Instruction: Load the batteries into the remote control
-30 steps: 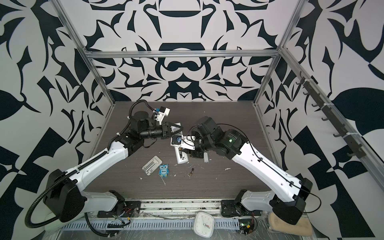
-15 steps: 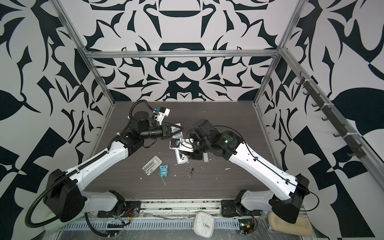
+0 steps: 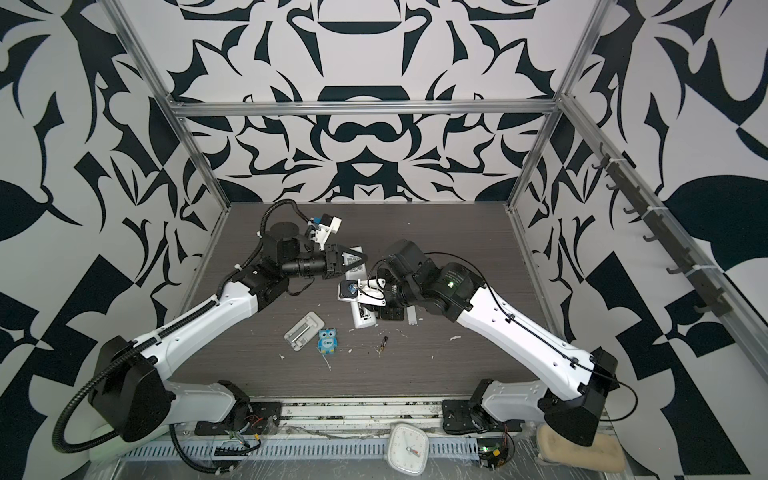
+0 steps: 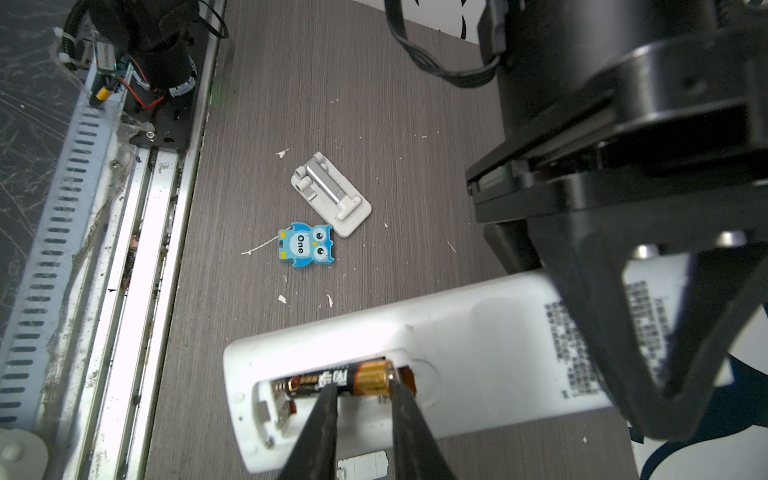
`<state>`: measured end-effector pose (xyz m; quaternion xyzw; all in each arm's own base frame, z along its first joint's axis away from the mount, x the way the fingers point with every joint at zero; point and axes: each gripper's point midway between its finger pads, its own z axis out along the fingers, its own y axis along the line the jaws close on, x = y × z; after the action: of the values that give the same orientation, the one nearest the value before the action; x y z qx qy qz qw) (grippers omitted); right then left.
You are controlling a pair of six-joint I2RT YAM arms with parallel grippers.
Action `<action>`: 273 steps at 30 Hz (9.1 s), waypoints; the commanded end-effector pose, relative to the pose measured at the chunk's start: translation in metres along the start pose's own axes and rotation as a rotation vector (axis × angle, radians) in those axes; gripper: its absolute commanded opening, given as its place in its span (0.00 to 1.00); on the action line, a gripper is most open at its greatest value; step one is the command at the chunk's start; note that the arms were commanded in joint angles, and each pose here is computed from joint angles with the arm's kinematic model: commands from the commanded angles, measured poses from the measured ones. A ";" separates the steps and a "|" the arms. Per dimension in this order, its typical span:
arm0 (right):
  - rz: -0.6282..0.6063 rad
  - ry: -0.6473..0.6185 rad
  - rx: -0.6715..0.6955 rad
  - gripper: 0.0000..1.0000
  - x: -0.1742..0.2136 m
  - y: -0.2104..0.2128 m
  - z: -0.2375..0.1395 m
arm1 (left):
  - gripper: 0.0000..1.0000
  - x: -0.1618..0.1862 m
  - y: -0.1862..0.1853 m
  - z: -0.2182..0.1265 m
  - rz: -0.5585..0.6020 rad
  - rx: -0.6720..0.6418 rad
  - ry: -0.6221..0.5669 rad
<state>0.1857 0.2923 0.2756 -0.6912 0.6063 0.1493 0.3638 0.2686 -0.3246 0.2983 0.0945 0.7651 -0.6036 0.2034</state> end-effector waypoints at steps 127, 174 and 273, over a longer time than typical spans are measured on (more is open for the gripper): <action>0.091 0.472 -0.168 0.87 0.160 0.057 0.105 | 0.00 0.095 0.041 -0.155 -0.169 -0.382 -0.271; 0.131 0.561 -0.277 0.31 0.190 0.067 0.167 | 0.00 0.086 0.060 -0.157 -0.248 -0.456 -0.299; 1.146 0.802 0.187 0.00 0.211 0.081 0.155 | 0.00 0.092 0.069 -0.136 -0.098 -0.387 -0.208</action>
<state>0.2071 0.2637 0.0157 -0.2152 0.9745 0.0186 0.0601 0.1775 -0.1814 0.2145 -0.0580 0.8567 -0.4499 0.2457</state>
